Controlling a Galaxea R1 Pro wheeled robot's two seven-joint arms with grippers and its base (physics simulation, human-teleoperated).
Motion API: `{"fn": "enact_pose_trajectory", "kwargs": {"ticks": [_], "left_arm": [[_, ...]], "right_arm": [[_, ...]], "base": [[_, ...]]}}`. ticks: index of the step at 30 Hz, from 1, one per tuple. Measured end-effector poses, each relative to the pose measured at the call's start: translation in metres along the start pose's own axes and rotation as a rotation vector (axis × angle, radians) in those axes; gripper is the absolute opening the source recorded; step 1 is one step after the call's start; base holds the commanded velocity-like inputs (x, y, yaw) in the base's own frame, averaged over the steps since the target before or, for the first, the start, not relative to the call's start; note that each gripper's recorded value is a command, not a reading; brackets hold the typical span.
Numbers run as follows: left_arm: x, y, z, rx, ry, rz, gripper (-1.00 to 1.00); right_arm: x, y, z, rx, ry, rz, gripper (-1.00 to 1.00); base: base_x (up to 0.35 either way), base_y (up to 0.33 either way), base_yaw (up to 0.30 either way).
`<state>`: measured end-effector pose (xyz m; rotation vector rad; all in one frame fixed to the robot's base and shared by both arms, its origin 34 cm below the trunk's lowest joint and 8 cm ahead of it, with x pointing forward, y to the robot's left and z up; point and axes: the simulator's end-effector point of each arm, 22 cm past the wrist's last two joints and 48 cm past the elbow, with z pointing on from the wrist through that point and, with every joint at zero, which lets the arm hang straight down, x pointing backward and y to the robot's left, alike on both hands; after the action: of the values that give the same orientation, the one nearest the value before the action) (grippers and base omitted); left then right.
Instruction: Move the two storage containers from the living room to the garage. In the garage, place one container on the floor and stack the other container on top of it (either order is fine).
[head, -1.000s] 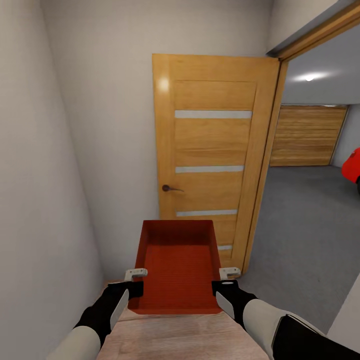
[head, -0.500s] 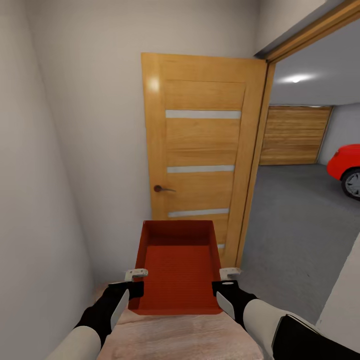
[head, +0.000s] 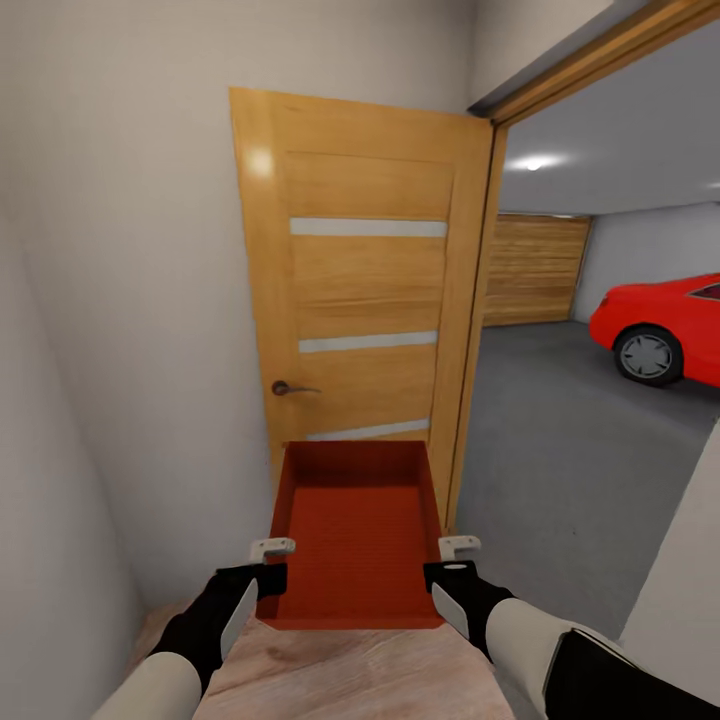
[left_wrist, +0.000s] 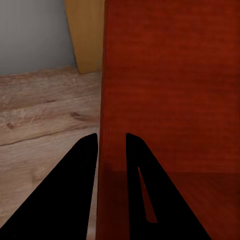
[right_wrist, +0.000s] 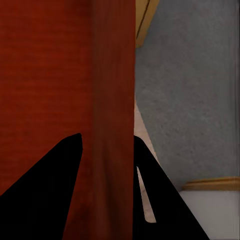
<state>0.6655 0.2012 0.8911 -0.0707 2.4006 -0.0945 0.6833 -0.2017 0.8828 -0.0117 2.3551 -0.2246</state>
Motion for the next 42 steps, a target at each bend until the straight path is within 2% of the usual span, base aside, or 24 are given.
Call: {"fn": "enact_pose_trajectory", "kwargs": {"ticks": [36, 42], "left_arm": [[0.0001, -0.0004, 0.0001, 0.000, 0.000, 0.001, -1.00], [0.0022, -0.0005, 0.0003, 0.000, 0.005, 0.001, -1.00]], "right_arm": [[0.0003, -0.0004, 0.0003, 0.000, 0.001, 0.000, -1.00], [0.0023, -0.0005, 0.0002, 0.000, 0.005, -0.001, -1.00]], "base": [[0.002, 0.001, -0.287], [0.095, 0.091, -0.088]]}}
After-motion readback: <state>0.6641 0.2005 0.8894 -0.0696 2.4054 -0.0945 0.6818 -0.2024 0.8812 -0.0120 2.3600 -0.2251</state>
